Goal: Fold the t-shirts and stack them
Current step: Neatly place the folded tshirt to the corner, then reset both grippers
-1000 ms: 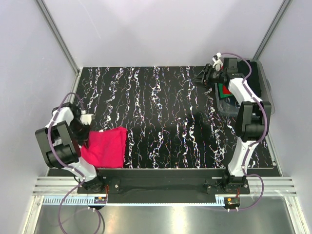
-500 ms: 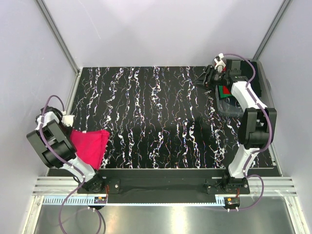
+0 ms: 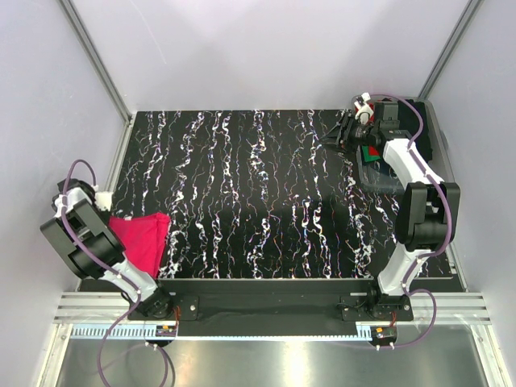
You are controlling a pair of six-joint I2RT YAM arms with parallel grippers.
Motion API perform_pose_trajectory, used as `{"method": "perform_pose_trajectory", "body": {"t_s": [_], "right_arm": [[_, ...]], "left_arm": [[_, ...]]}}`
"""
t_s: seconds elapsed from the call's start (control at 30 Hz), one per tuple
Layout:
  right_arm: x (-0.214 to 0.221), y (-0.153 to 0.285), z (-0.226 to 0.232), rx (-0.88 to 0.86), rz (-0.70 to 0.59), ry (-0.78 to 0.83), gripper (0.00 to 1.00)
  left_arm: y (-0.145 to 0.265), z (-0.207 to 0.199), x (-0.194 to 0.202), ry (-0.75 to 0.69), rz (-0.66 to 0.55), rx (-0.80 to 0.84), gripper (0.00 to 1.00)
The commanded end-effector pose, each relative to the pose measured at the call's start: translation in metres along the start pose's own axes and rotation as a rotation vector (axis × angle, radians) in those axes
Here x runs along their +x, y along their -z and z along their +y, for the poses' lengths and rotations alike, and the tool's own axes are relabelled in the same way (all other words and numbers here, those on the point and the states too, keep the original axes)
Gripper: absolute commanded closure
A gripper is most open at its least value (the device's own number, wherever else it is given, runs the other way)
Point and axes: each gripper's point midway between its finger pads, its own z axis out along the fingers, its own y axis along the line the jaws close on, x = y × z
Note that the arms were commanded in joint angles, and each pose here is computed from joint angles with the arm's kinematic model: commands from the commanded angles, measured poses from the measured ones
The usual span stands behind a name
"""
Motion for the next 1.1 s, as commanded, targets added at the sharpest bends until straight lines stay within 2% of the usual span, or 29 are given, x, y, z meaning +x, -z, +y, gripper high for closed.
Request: {"method": "perform_pose_trajectory", "body": {"t_s": [0.0, 0.03, 0.13, 0.17, 0.3, 0.4, 0.5, 0.53, 0.67, 0.83, 1.07], "right_arm": [[-0.008, 0.012, 0.024, -0.041, -0.039, 0.079, 0.52], [-0.008, 0.012, 0.024, -0.041, -0.039, 0.082, 0.52], [-0.007, 0.014, 0.024, -0.037, -0.042, 0.094, 0.51], [-0.006, 0.014, 0.022, -0.029, -0.044, 0.096, 0.51], [-0.007, 0.020, 0.020, 0.001, -0.068, 0.142, 0.49], [-0.011, 0.029, 0.017, 0.055, -0.114, 0.207, 0.46], [-0.016, 0.041, 0.010, 0.141, -0.170, 0.263, 0.20], [-0.016, 0.047, 0.010, 0.162, -0.186, 0.274, 0.01], [-0.028, 0.072, -0.015, 0.393, -0.283, 0.245, 0.00], [-0.034, 0.112, -0.012, 0.534, -0.336, 0.304, 0.00], [-0.020, 0.141, -0.002, 0.562, -0.378, 0.381, 0.00]], "left_arm": [[0.009, 0.018, -0.012, 0.007, -0.037, -0.068, 1.00], [0.009, 0.018, -0.011, 0.006, -0.033, -0.068, 0.86], [0.021, 0.018, -0.013, 0.018, -0.070, -0.077, 0.31], [0.028, 0.017, -0.017, 0.019, -0.101, -0.078, 0.01], [0.080, 0.015, -0.045, 0.052, -0.309, -0.115, 0.01], [0.109, -0.006, -0.067, 0.029, -0.436, -0.093, 0.01], [0.139, -0.040, -0.094, 0.014, -0.572, -0.023, 0.01], [0.150, -0.062, -0.107, -0.021, -0.621, 0.031, 0.01], [0.213, -0.115, -0.144, -0.020, -0.816, 0.184, 0.01], [0.279, -0.162, -0.176, -0.055, -1.001, 0.284, 0.01], [0.306, -0.195, -0.188, -0.117, -1.059, 0.343, 0.01]]}}
